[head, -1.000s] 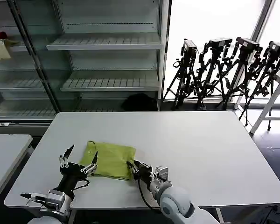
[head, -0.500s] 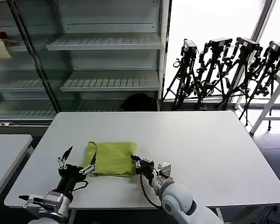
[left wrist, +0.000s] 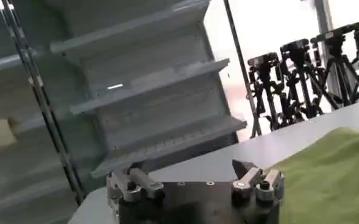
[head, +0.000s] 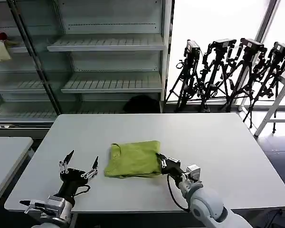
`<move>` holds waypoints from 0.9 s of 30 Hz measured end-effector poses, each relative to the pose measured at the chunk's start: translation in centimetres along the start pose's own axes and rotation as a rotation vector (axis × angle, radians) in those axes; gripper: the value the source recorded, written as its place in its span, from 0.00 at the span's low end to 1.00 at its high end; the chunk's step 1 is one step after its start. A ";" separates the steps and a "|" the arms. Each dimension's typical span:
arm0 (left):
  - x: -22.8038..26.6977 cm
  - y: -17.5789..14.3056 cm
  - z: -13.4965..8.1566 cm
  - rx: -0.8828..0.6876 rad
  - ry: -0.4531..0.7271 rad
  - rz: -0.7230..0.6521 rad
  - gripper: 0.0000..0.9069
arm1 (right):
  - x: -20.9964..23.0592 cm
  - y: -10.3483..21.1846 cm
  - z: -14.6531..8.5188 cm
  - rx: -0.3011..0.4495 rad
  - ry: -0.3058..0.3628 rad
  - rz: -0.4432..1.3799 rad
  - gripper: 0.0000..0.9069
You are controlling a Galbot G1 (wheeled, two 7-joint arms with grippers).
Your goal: Fold and organize the clothes.
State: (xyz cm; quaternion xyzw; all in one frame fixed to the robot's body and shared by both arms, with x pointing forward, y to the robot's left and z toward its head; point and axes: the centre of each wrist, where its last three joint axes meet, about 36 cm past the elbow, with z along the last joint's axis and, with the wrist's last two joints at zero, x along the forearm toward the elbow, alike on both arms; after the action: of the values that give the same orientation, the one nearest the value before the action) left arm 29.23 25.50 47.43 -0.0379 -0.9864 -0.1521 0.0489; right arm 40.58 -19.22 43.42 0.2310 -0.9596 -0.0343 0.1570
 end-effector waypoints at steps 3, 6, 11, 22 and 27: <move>0.1 -0.1 0.0 -0.005 0.001 -0.003 1.00 | 0.6 -0.9 0.5 0.031 -0.002 0.031 1.00; 0.3 -0.3 -0.1 -0.012 0.001 -0.005 1.00 | 1.2 -1.6 0.9 0.079 -0.009 0.068 1.00; 0.9 -0.7 -0.6 -0.015 0.002 -0.002 1.00 | 2.6 -2.5 0.7 0.148 -0.027 0.126 1.00; 3.0 -2.9 -1.9 0.072 -0.002 -0.009 1.00 | 10.0 -3.1 -1.0 0.162 -0.137 0.283 1.00; 4.2 -3.7 -1.1 0.128 -0.023 -0.018 1.00 | 13.6 -2.2 -0.1 0.160 -0.193 0.363 1.00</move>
State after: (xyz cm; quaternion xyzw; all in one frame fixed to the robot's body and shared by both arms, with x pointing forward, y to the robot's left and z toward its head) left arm 24.82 21.92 47.84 -0.0274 -0.9949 -0.0886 0.0386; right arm 30.10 -27.34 47.12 0.0620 -0.9957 0.0489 0.0491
